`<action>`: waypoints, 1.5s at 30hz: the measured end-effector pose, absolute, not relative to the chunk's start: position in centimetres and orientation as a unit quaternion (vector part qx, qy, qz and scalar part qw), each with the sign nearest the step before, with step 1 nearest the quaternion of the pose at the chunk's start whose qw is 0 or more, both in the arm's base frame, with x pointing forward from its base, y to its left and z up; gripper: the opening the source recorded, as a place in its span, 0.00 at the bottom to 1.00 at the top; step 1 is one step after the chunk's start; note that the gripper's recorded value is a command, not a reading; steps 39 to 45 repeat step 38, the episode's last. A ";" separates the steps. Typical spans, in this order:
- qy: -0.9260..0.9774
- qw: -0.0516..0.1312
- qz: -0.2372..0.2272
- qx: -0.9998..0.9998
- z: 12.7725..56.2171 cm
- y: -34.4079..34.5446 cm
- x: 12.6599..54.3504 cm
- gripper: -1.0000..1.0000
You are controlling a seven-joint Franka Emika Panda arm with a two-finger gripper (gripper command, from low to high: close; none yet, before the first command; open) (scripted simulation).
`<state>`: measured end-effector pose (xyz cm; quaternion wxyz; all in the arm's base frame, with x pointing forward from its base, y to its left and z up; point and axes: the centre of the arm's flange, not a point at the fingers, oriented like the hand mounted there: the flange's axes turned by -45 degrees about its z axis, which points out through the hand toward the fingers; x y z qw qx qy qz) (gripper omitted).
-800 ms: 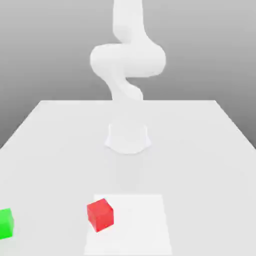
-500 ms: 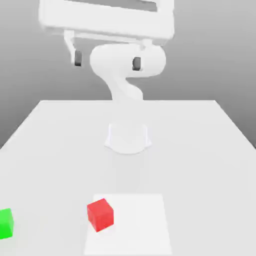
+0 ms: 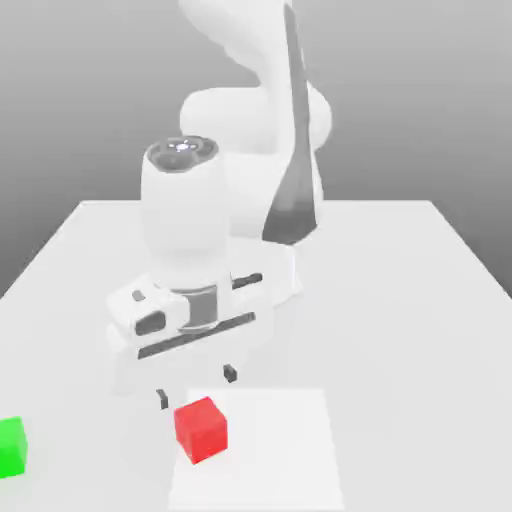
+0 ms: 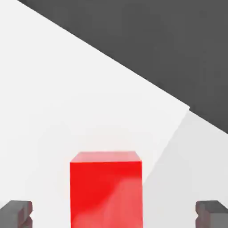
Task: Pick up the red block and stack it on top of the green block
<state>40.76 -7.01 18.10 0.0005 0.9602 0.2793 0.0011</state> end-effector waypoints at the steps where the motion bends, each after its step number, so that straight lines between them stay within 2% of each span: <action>1: 0.280 0.000 0.001 0.960 17.0 -7.0 40.7 0.50; 2: 0.280 0.000 0.000 0.960 15.9 -7.0 40.7 0.50; 3: 0.280 0.000 0.000 0.960 15.0 -7.0 40.6 0.00; 10: 0.281 0.000 -0.001 0.960 14.8 -7.0 40.6 0.00; 16: 0.273 -0.001 -0.001 0.962 20.3 -7.3 40.7 0.00; 24: 0.027 -0.010 -0.006 1.000 22.1 -19.2 43.0 0.00; 31: -0.193 -0.002 -0.001 0.981 24.0 -30.8 42.5 0.00; 35: -0.214 -0.001 0.000 0.977 19.2 -32.0 42.4 0.00; 36: -0.215 -0.001 0.000 0.977 18.5 -32.0 42.3 1.00; 45: -0.215 -0.001 0.000 0.977 18.5 -32.0 42.3 1.00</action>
